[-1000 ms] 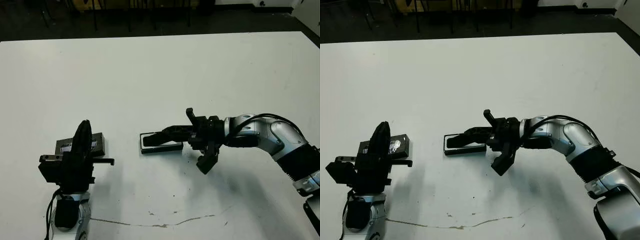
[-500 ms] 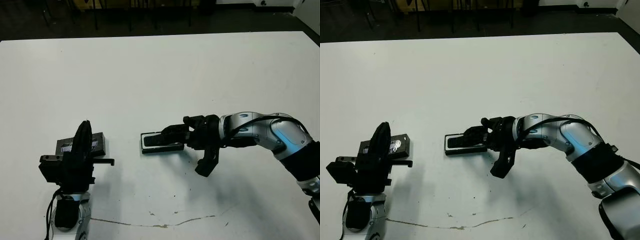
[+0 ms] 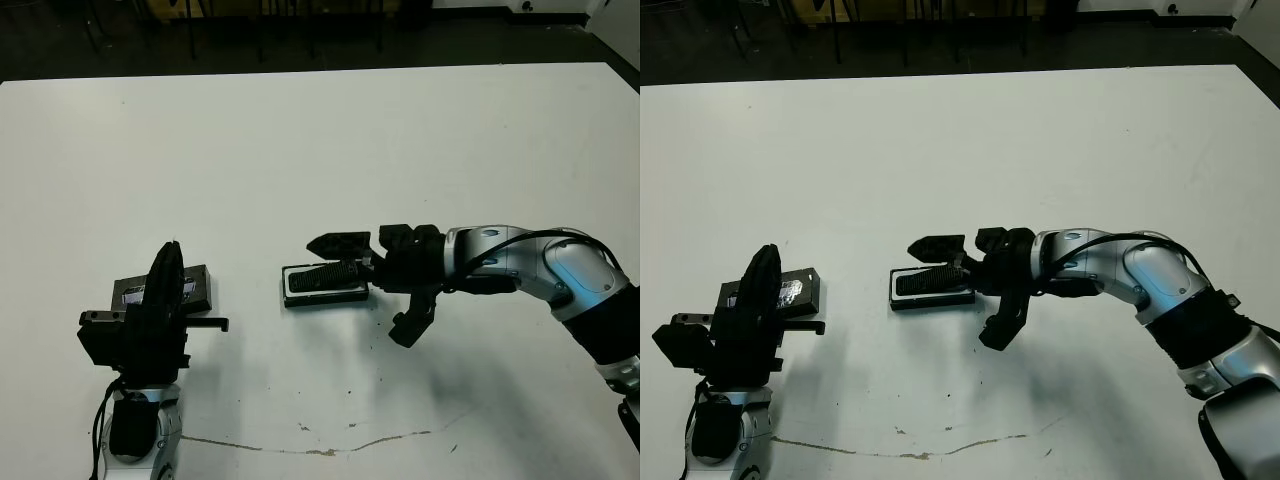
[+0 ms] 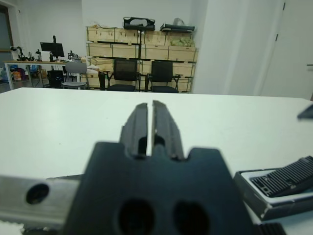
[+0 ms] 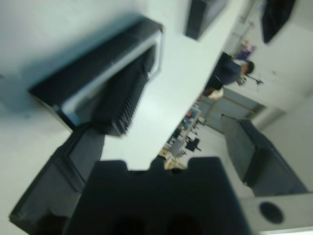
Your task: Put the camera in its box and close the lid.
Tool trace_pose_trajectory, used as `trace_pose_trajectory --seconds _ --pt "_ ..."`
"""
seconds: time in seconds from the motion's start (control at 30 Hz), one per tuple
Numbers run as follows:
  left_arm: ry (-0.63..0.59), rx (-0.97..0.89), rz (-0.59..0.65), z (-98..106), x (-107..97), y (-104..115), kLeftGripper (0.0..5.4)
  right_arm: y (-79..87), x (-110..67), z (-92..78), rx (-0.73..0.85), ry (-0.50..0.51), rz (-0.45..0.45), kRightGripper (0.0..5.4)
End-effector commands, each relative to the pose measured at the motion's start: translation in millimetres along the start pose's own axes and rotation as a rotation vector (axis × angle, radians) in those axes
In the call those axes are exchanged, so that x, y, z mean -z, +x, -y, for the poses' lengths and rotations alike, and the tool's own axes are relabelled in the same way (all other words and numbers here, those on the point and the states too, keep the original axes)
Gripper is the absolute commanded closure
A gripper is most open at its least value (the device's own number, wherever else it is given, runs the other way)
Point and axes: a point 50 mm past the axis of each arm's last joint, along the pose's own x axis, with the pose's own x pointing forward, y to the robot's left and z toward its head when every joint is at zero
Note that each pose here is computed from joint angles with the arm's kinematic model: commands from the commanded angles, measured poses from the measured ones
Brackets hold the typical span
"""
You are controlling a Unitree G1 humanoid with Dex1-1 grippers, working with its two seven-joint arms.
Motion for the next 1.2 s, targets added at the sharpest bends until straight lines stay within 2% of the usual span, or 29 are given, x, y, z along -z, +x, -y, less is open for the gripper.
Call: trace_pose_trajectory --seconds 0.03,0.2,0.4,0.6,0.7,0.87,1.0,1.2 --pt "0.008 -0.029 -0.101 -5 12 -20 5.4 -7.9 7.7 -3.7 -0.005 0.016 -0.056 0.01" --pt "-0.006 -0.034 -0.092 -5 13 -19 5.4 -13.3 15.6 8.4 -0.003 0.019 -0.098 0.01" --pt "0.02 -0.035 -0.098 -6 12 -19 5.4 -17.3 16.8 12.4 0.027 0.023 -0.12 0.01" --pt "0.012 -0.041 -0.095 -6 13 -19 5.4 -20.8 23.1 17.1 0.055 0.087 -0.15 0.01" --pt "0.009 -0.034 -0.091 -5 13 -18 5.4 -21.4 26.5 20.5 0.132 0.17 -0.148 0.01" --pt "0.007 -0.038 -0.089 -3 13 -19 5.4 -20.1 31.5 17.6 0.397 0.357 -0.139 0.01" --pt "0.008 -0.037 -0.093 -4 13 -19 5.4 -16.5 34.2 13.9 0.589 0.468 -0.153 0.48" --pt "-0.006 -0.038 -0.083 -5 13 -18 5.4 -3.3 24.4 2.7 0.698 0.623 -0.145 1.57"
